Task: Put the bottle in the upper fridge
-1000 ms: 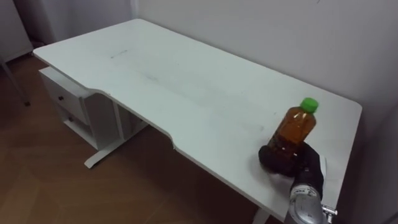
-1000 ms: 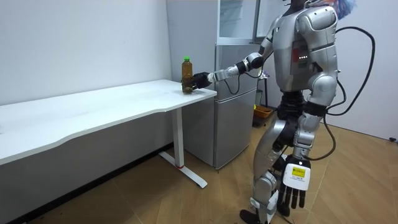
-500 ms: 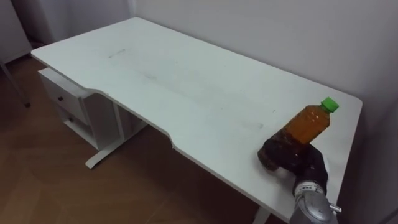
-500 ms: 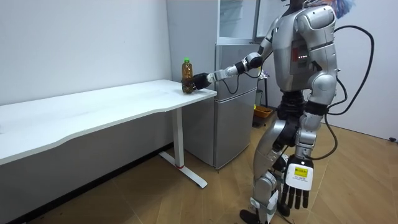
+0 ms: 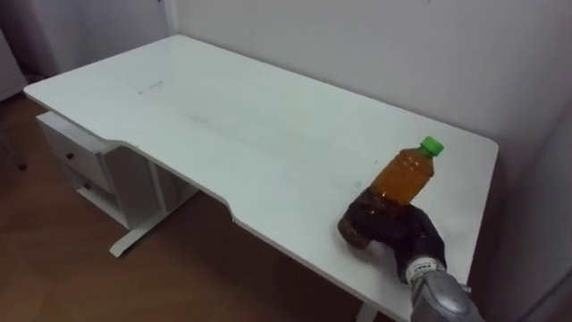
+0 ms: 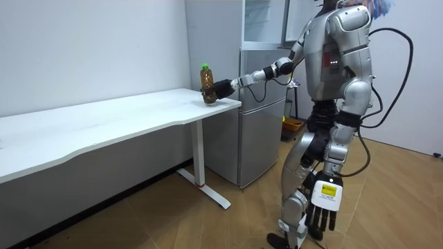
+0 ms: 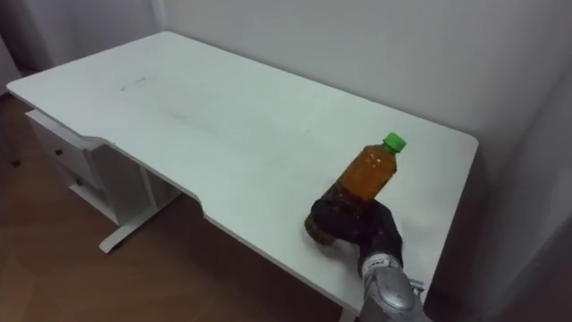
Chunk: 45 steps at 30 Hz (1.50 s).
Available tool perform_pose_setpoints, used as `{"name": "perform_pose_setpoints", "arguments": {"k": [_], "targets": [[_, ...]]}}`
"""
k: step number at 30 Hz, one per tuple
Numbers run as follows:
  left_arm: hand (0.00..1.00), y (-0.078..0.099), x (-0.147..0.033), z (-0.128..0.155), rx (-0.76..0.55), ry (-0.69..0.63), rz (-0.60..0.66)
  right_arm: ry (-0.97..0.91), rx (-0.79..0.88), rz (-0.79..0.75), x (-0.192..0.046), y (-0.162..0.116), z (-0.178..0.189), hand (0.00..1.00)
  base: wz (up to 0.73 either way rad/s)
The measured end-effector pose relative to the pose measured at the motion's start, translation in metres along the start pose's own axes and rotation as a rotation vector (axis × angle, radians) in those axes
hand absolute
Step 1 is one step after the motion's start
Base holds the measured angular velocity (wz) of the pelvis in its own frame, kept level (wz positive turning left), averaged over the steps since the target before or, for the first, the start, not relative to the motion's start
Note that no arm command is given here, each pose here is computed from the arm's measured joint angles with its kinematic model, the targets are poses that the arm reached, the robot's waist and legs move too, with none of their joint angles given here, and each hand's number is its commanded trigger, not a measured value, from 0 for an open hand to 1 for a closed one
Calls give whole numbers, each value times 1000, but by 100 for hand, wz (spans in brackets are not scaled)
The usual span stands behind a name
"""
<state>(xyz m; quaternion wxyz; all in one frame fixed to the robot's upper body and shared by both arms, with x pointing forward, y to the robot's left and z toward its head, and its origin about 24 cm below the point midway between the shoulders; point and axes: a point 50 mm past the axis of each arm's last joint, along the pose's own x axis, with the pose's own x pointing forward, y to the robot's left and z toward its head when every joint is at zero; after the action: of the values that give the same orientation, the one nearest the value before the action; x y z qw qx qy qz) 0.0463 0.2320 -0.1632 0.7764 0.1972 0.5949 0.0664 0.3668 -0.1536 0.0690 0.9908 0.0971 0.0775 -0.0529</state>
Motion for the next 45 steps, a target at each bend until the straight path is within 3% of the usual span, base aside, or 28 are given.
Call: {"name": "perform_pose_setpoints", "arguments": {"k": [8,13,26,34,45], "targets": [[0,-3,-3,-14,6,45,-4,-162,-50,212,-17,34,30,100,-13],[0,-7,-3,-13,41,54,-10,-189,-107,278,-28,40,28,100,-11],[0,2,-1,-9,56,47,34,-320,-218,426,-45,58,54,100,-4],[0,1,0,-1,51,21,34,-372,-207,456,-57,61,61,100,-12],[0,-1,-1,-8,51,41,26,-543,-316,443,-76,46,94,100,-7]]}}
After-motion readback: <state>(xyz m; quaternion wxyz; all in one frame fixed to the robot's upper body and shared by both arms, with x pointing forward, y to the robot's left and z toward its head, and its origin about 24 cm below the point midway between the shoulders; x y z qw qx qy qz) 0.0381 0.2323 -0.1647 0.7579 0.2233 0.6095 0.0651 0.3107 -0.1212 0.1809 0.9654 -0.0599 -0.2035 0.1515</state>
